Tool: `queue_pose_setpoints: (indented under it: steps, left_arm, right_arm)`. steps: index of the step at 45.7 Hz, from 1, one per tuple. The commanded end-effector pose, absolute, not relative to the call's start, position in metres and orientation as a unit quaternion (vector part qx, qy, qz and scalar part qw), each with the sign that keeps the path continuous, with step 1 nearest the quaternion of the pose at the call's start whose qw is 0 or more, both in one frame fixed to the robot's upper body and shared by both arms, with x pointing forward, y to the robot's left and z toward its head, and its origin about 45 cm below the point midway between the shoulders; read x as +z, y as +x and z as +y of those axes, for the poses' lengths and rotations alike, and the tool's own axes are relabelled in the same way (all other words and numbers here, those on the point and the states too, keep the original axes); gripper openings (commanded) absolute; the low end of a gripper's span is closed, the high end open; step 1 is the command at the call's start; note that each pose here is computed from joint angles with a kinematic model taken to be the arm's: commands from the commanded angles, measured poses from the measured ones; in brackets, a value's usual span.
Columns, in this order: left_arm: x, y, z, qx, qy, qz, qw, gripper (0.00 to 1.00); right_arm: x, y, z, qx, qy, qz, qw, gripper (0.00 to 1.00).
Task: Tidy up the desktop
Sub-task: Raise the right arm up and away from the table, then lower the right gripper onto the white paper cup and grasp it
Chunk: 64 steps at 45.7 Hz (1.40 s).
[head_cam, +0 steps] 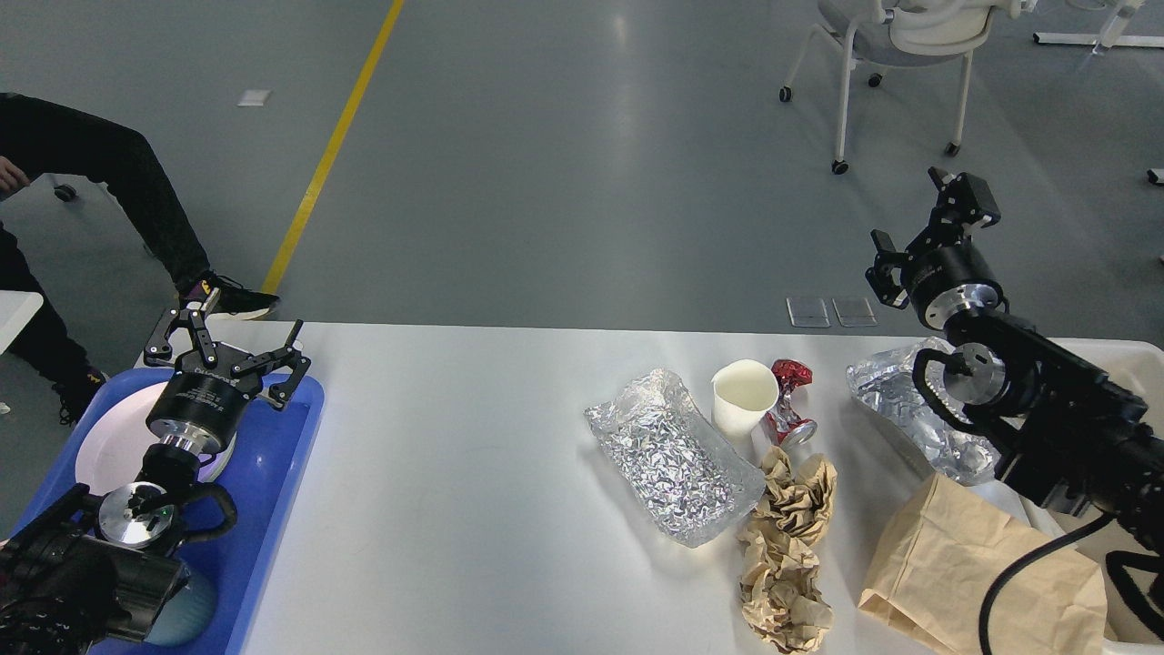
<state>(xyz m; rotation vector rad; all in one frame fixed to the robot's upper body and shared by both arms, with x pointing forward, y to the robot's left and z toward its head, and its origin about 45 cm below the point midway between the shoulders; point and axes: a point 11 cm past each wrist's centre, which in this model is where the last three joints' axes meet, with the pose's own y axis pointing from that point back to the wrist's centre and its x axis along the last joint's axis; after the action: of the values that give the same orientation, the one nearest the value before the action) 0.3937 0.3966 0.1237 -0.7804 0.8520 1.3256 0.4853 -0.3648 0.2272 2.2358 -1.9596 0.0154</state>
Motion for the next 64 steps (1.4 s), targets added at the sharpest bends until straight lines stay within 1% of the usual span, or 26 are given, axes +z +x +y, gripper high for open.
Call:
queue_pose_setpoints:
  steps: [1, 10, 13, 14, 24, 26, 30, 38, 48, 56, 64]
  left_arm:
    - [0.124, 0.394, 0.397, 0.581, -0.342, 0.373, 0.638, 0.96]
    - [0.124, 0.394, 0.397, 0.581, -0.342, 0.373, 0.638, 0.96]
    - [0.124, 0.394, 0.397, 0.581, -0.342, 0.373, 0.638, 0.96]
    - [0.124, 0.394, 0.397, 0.581, -0.342, 0.373, 0.638, 0.96]
    - [0.124, 0.394, 0.397, 0.581, -0.342, 0.373, 0.638, 0.96]
    - [0.124, 0.394, 0.396, 0.581, -0.341, 0.373, 0.638, 0.96]
    - [0.124, 0.394, 0.397, 0.581, -0.342, 0.373, 0.638, 0.96]
    - [0.124, 0.394, 0.396, 0.581, -0.341, 0.373, 0.638, 0.96]
    - [0.124, 0.394, 0.397, 0.581, -0.342, 0.373, 0.638, 0.96]
    - [0.124, 0.394, 0.396, 0.581, -0.341, 0.373, 0.638, 0.96]
    - [0.124, 0.394, 0.396, 0.581, -0.341, 0.373, 0.638, 0.96]
  right_arm:
    - [0.240, 0.490, -0.349, 0.068, 0.802, -0.560, 0.196, 1.00]
    - [0.262, 0.486, -0.326, 0.048, 0.870, -0.416, 0.260, 1.00]
    - [0.260, 0.481, -0.323, 0.028, 0.877, -0.379, 0.296, 1.00]
    - [0.255, 0.476, -0.323, 0.011, 0.872, -0.352, 0.340, 1.00]
    - [0.230, 0.455, -0.336, -0.036, 0.751, -0.245, 0.612, 1.00]
    - [0.229, 0.453, -0.340, -0.038, 0.718, -0.232, 0.655, 1.00]
    - [0.234, 0.454, -0.338, -0.030, 0.679, -0.217, 0.700, 1.00]
    - [0.268, 0.473, -0.312, 0.017, 0.673, -0.217, 0.706, 1.00]
    - [0.279, 0.478, -0.294, 0.033, 0.682, -0.212, 0.699, 1.00]
    - [0.304, 0.484, -0.277, 0.047, 0.701, -0.218, 0.677, 1.00]
    - [0.366, 0.475, -0.262, 0.062, 0.721, -0.166, 0.670, 1.00]
